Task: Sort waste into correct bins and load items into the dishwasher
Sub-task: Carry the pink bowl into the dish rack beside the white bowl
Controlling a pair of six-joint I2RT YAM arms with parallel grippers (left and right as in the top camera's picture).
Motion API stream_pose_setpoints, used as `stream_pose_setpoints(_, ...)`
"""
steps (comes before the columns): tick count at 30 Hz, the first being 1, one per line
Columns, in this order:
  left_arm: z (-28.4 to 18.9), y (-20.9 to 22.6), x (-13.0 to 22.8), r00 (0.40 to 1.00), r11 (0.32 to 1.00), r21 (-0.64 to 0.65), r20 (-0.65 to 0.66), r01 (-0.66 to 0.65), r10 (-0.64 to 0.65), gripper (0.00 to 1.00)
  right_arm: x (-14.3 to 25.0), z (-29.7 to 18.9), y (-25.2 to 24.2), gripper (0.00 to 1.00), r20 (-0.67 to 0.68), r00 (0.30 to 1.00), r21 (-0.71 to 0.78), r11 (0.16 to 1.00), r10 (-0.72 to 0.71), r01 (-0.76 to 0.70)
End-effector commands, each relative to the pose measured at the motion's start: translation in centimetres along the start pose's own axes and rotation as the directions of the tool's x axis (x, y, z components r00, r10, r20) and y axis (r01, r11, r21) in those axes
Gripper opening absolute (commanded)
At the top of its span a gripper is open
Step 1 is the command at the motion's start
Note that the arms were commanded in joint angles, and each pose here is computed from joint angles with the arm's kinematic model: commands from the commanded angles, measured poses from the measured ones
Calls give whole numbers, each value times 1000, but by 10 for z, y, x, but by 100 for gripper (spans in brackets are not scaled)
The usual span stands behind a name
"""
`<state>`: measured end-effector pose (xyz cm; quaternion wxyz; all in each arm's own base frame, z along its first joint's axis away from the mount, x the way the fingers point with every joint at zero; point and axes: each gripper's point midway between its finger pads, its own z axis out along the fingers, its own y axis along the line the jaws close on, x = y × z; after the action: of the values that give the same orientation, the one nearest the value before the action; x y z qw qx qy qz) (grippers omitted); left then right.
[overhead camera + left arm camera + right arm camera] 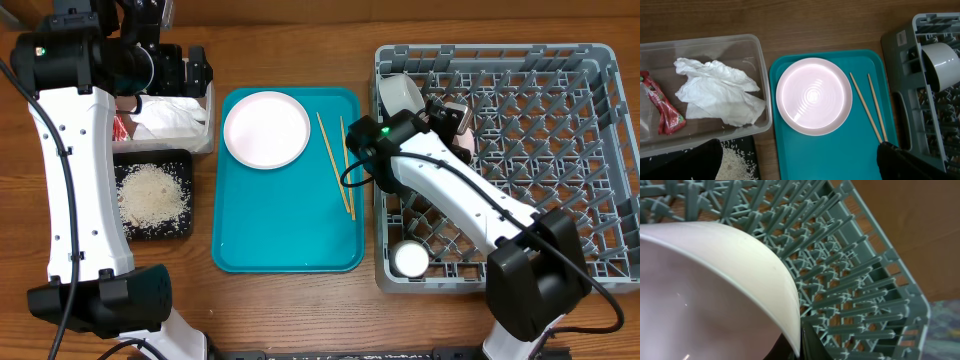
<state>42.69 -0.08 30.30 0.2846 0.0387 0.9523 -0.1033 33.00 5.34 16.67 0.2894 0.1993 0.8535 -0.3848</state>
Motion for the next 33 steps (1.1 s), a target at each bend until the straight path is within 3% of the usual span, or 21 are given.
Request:
stream_pose_setpoints(1, -5, 0, -2, 1000, 1000, -4, 14, -8, 8, 100, 18, -9, 9, 4, -55, 998, -44, 999, -12, 9)
stream_pose_setpoints(9, -5, 0, -2, 1000, 1000, -4, 14, -8, 8, 100, 29, -18, 13, 4, -78, 996, -69, 997, -46, 41)
stream_pose_setpoints(15, -5, 0, -2, 1000, 1000, -4, 14, -8, 8, 100, 14, -17, -18, 4, 21, 997, 50, 996, 67, -68)
stream_pose_setpoints(21, -5, 0, -2, 1000, 1000, -4, 14, -8, 8, 100, -10, -20, -22, 4, 161, 985, 64, 995, 67, -78)
stream_pose_setpoints(28, -5, 0, -2, 1000, 1000, -4, 14, -8, 8, 100, -68, -43, -31, 4, 416, 903, 148, 988, -111, 54)
stream_pose_setpoints(33, -5, 0, -2, 1000, 1000, -4, 14, -8, 8, 100, -74, -46, -32, 4, 403, 855, 251, 938, -325, 238)
